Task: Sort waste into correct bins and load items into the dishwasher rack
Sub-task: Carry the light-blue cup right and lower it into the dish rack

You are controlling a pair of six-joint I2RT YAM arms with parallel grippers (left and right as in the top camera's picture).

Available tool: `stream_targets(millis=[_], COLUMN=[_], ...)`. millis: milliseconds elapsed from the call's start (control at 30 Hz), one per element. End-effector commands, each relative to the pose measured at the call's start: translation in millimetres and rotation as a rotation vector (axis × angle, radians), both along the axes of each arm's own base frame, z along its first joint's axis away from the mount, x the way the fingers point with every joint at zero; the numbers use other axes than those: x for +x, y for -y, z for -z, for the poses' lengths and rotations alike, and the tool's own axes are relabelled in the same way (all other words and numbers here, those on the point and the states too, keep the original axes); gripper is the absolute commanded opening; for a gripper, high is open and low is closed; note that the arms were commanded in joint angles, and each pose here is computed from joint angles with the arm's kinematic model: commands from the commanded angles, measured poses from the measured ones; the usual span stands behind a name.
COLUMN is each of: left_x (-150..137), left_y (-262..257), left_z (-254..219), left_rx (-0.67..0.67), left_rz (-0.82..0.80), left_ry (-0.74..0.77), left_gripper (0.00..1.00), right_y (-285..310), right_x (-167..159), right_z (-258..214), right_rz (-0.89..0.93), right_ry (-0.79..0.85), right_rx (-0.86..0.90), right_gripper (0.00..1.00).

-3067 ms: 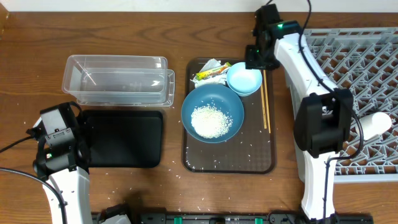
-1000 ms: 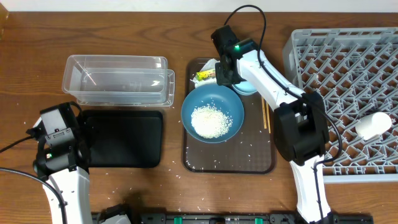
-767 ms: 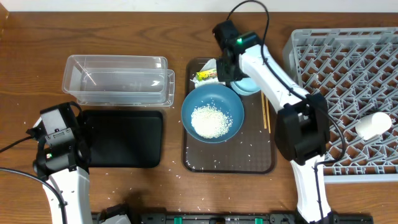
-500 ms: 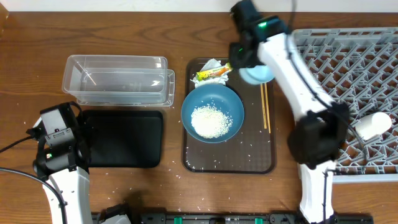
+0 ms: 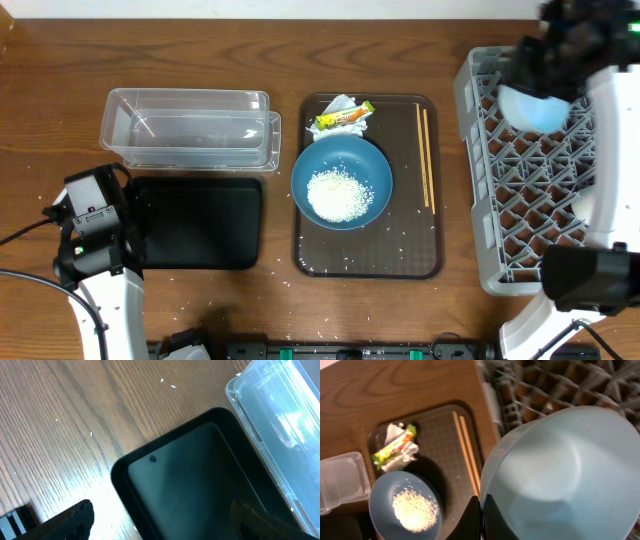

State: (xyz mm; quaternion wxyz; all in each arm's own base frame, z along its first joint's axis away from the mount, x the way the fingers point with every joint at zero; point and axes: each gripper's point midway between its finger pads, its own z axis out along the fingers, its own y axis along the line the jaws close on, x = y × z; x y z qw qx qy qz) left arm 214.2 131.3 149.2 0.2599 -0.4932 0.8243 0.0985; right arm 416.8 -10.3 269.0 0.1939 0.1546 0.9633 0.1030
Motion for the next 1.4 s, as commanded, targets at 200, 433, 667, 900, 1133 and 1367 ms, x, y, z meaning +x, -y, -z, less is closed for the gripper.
stream_targets(millis=[200, 433, 667, 900, 1133, 1367], left_x=[0.4, 0.4, 0.4, 0.4, 0.4, 0.4], left_y=[-3.5, -3.5, -3.4, -3.5, -3.5, -3.5], left_z=[-7.1, -7.1, -7.0, -7.1, -7.1, -7.1], left_rx=[0.011, 0.011, 0.011, 0.011, 0.011, 0.011], left_rz=[-0.018, -0.018, -0.018, -0.018, -0.018, -0.018], left_ry=[0.018, 0.018, 0.018, 0.018, 0.018, 0.018], left_gripper=[0.90, 0.90, 0.90, 0.89, 0.89, 0.90], right_y=[82.5, 141.8, 181.3, 198.8, 230.9, 256.5], right_x=[-10.3, -5.8, 12.9, 33.7, 22.8, 0.9], right_z=[-8.5, -22.8, 0.2, 27.3, 65.3, 78.6], right_rz=[-0.021, -0.005, 0.027, 0.014, 0.143, 0.229], right_ry=[0.113, 0.299, 0.371, 0.439, 0.369, 0.337], right_rx=[0.155, 0.215, 0.237, 0.403, 0.499, 0.530], right_gripper=[0.01, 0.01, 0.01, 0.01, 0.01, 0.01])
